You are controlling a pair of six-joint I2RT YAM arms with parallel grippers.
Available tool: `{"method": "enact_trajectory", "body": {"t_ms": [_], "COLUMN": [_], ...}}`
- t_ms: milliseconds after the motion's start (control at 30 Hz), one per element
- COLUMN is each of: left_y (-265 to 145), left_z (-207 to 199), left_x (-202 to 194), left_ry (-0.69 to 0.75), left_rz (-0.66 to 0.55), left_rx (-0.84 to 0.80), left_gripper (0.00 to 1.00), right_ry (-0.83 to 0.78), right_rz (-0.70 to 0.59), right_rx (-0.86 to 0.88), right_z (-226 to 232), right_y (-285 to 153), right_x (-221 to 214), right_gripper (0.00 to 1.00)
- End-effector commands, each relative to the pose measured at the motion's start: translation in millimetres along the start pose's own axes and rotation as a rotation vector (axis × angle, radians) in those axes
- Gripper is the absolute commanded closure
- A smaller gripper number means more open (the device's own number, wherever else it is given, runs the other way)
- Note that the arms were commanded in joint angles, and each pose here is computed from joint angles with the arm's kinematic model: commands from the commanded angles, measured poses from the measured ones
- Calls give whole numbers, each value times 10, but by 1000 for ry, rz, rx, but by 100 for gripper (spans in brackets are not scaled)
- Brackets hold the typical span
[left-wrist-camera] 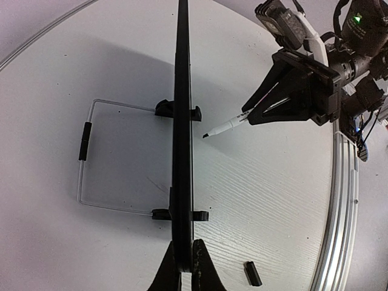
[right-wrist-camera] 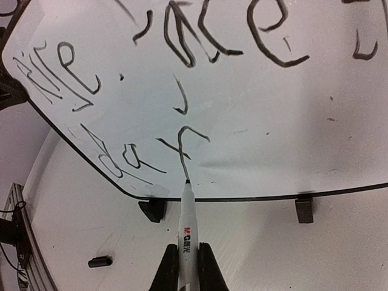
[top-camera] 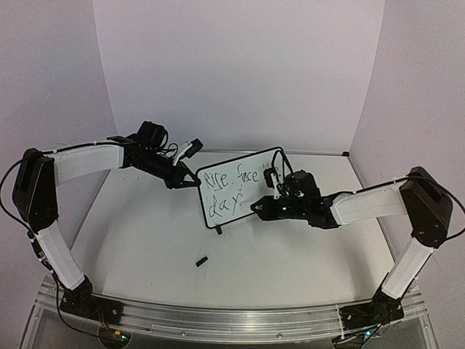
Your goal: Write a sentence on the whiteboard
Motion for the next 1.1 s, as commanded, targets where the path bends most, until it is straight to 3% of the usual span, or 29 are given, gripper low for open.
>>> {"method": "enact_trajectory", "body": {"t_ms": [0,1067], "left_y": [213,220], "left_z": [-68,-63], "left_x": [-369,-378], "left_ry": [-67,-69], "left_rz": [184,187], "left_rx": [-31,-32], "left_gripper": [100,100], "right_ry": [-5,-21], "right_rz": [-68,-77], "right_rx": [-46,-80], "right_z": [-8,-60], "right_y": [-47,85], "right_x": [90,187], "right_gripper": [100,100]}}
Point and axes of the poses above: each gripper's point midway between its finger pads, its own y axis out along the fingers, its own z axis along the line the jaws close on, x = y × z, the point moved 9 cm from there along -y, back along the fingers, and after that the axes turned 9 degrees about y, right-handed, at the moved point
